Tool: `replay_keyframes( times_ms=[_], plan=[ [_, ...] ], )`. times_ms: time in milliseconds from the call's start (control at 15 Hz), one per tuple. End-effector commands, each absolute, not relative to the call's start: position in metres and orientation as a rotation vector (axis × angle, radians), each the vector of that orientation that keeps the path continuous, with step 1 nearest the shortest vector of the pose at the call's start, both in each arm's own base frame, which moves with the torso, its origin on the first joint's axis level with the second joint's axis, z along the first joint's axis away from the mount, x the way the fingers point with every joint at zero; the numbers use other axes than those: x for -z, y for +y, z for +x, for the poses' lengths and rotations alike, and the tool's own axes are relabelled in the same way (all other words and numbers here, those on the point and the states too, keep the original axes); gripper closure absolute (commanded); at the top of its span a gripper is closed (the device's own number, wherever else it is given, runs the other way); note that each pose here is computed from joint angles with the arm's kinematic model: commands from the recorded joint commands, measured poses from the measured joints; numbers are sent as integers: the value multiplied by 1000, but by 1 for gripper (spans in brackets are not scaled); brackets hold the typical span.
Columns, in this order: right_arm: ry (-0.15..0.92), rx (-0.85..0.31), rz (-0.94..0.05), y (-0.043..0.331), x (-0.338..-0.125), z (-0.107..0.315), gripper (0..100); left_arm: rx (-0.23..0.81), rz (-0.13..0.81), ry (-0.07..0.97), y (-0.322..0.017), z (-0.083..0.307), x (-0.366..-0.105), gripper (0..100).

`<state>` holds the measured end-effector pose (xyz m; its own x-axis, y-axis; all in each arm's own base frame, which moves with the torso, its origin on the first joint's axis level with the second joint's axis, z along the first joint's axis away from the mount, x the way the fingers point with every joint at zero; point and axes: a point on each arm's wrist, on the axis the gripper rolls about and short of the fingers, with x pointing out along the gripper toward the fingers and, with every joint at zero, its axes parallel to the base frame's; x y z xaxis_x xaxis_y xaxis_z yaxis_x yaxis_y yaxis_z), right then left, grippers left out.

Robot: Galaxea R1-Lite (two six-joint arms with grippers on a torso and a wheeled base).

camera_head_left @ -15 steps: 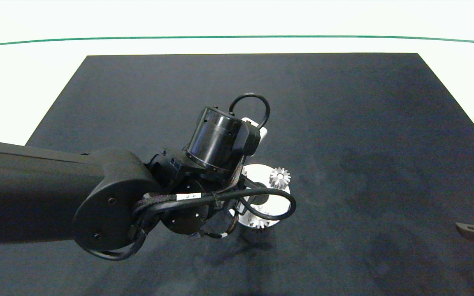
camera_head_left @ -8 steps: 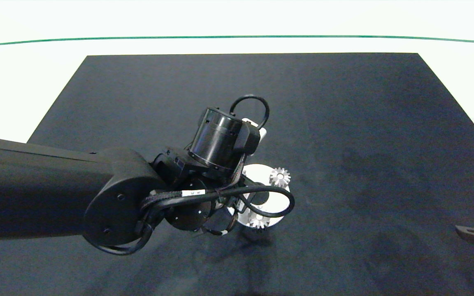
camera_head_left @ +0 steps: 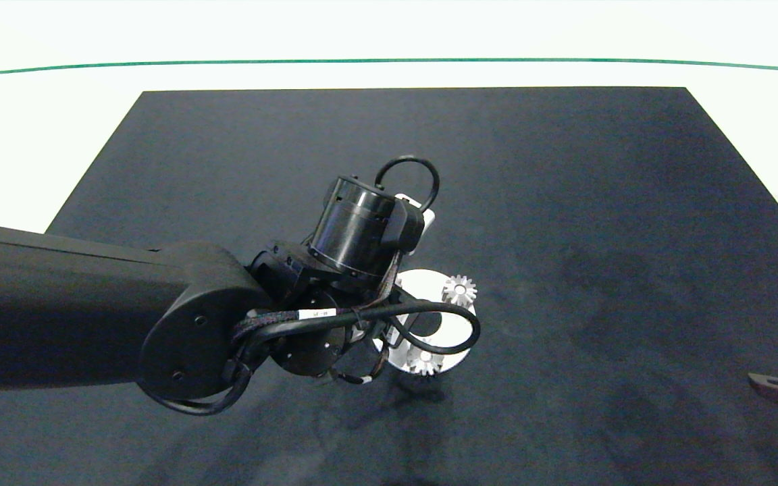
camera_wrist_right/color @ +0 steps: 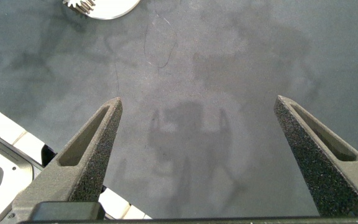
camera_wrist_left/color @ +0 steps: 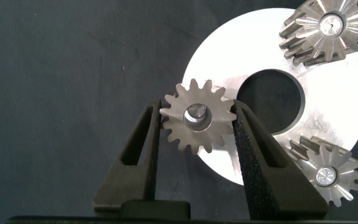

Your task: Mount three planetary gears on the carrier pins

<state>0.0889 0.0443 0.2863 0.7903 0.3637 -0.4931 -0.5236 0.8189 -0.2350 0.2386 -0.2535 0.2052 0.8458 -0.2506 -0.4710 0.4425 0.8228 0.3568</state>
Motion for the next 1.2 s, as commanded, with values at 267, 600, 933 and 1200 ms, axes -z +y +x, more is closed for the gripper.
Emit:
replay_keyframes(
  times_ms=[267, 600, 933, 1200],
  plan=[
    [453, -490, -377, 45, -286, 89, 0, 381, 482, 427, -257, 240, -201, 87],
    [451, -491, -377, 44, -286, 89, 0, 381, 479, 423, -257, 240, -203, 87],
    [453, -491, -377, 45, -286, 89, 0, 384, 480, 422, -259, 240, -203, 0],
    [452, -490, -377, 44, -286, 89, 0, 383, 475, 419, -259, 240, -203, 0]
  ],
)
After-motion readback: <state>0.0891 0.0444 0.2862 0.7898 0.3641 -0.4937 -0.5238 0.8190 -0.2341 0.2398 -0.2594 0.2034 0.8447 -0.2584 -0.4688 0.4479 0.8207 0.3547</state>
